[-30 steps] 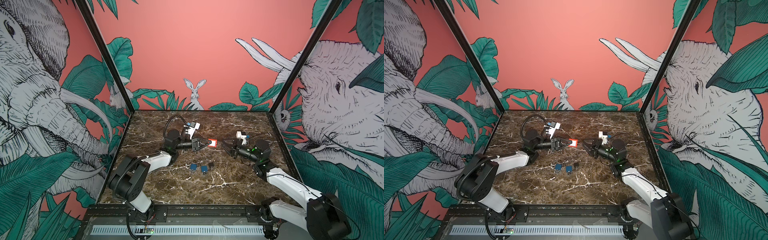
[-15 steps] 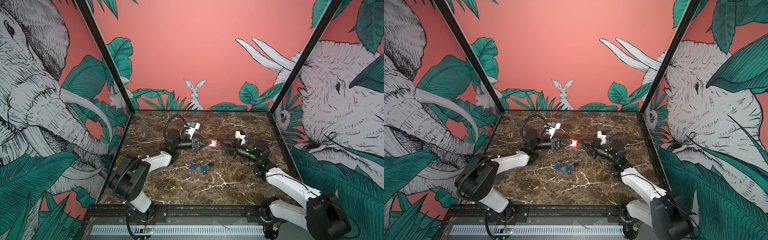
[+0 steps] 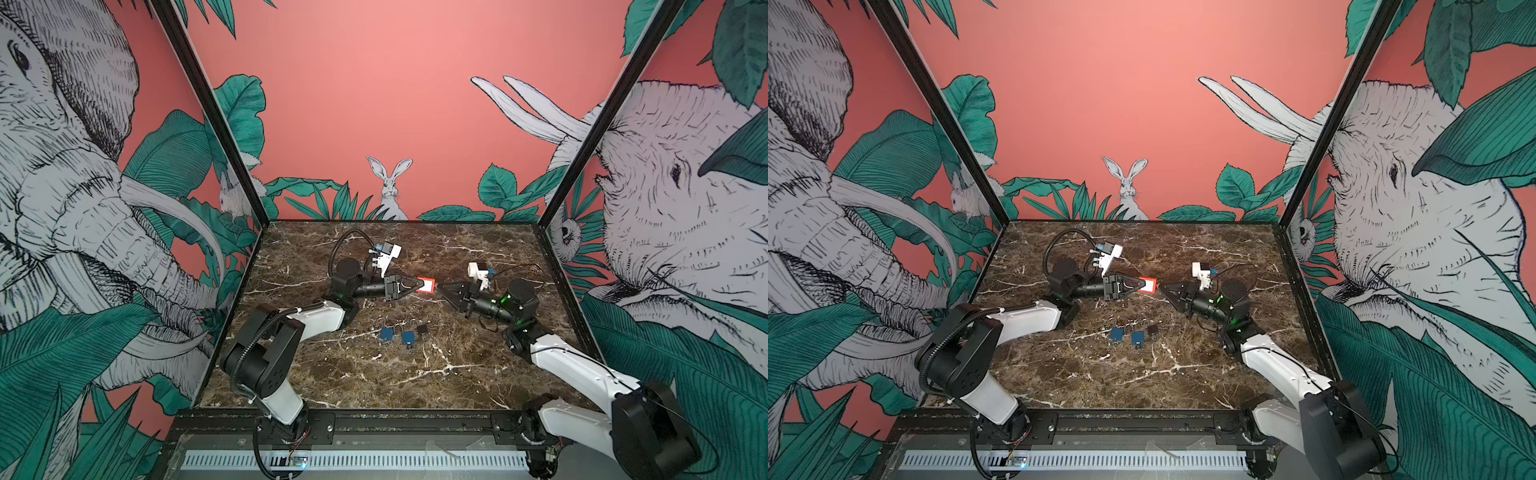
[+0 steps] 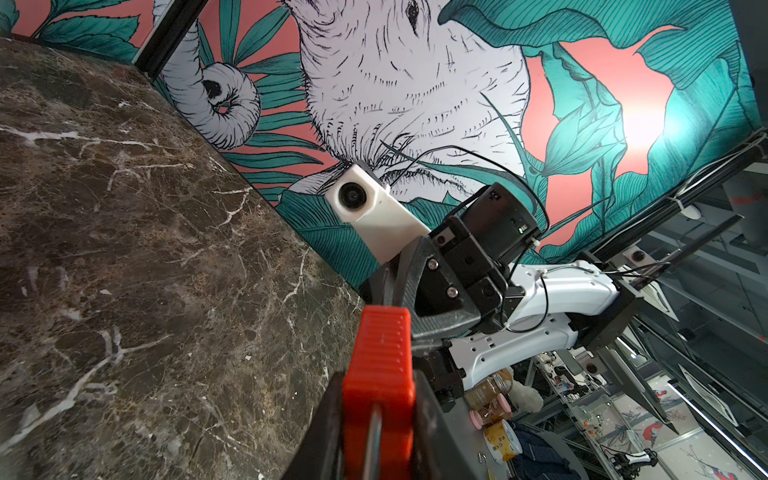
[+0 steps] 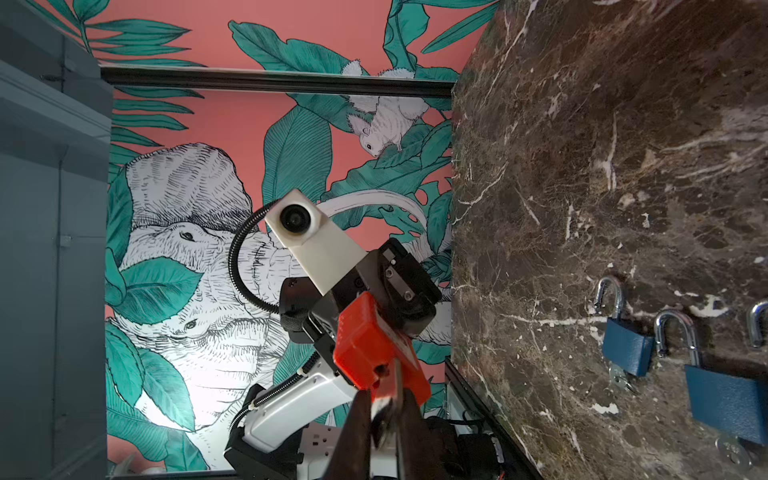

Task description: Lock with the key

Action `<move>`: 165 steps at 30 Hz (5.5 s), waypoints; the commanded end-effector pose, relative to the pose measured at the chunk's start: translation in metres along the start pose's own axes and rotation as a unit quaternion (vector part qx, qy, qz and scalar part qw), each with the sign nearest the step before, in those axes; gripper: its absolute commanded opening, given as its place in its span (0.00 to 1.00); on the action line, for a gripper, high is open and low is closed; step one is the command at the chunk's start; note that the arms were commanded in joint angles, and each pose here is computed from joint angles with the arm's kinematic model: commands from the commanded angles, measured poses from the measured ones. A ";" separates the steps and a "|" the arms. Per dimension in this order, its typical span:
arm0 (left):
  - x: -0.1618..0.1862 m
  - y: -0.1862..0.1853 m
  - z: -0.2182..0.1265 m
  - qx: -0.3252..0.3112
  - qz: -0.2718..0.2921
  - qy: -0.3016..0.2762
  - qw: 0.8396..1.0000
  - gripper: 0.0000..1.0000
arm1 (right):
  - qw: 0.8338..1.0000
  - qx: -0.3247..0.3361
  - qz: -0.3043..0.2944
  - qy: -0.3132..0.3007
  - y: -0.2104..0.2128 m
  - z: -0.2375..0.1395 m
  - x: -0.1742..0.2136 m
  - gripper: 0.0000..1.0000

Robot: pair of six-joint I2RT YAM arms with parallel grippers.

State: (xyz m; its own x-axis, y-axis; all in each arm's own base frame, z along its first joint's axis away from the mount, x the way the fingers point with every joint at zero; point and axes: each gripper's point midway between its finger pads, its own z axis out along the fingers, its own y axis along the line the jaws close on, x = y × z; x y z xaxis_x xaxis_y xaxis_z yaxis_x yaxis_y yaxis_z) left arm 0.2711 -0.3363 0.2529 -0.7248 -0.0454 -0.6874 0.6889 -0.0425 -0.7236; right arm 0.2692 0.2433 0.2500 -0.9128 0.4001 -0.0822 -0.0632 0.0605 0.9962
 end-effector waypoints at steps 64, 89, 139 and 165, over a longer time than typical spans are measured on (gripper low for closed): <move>0.002 0.050 0.018 -0.115 0.009 0.057 0.992 0.00 | 0.844 0.299 -0.104 -0.433 -0.147 -0.120 -0.091 0.00; 0.030 0.042 0.029 -0.121 0.040 0.121 0.984 0.00 | 0.840 0.356 -0.023 -0.409 -0.232 -0.120 -0.075 0.20; 0.128 0.152 0.128 -0.095 0.117 0.483 0.862 0.00 | 0.897 0.300 -0.202 -0.253 -0.114 -0.126 -0.040 0.45; 0.088 0.167 0.153 -0.127 0.215 0.434 0.865 0.37 | 0.906 0.293 -0.194 -0.235 -0.126 -0.109 -0.046 0.46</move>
State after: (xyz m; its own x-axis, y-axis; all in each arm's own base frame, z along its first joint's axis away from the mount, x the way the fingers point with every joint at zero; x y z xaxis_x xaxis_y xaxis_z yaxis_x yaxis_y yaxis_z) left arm 0.3147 -0.4922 0.0668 -0.2466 0.7903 -0.5609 0.9304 0.0311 -0.3653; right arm 0.2703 0.1152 0.1240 -0.6050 0.5741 -0.5517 0.0391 0.7135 0.6996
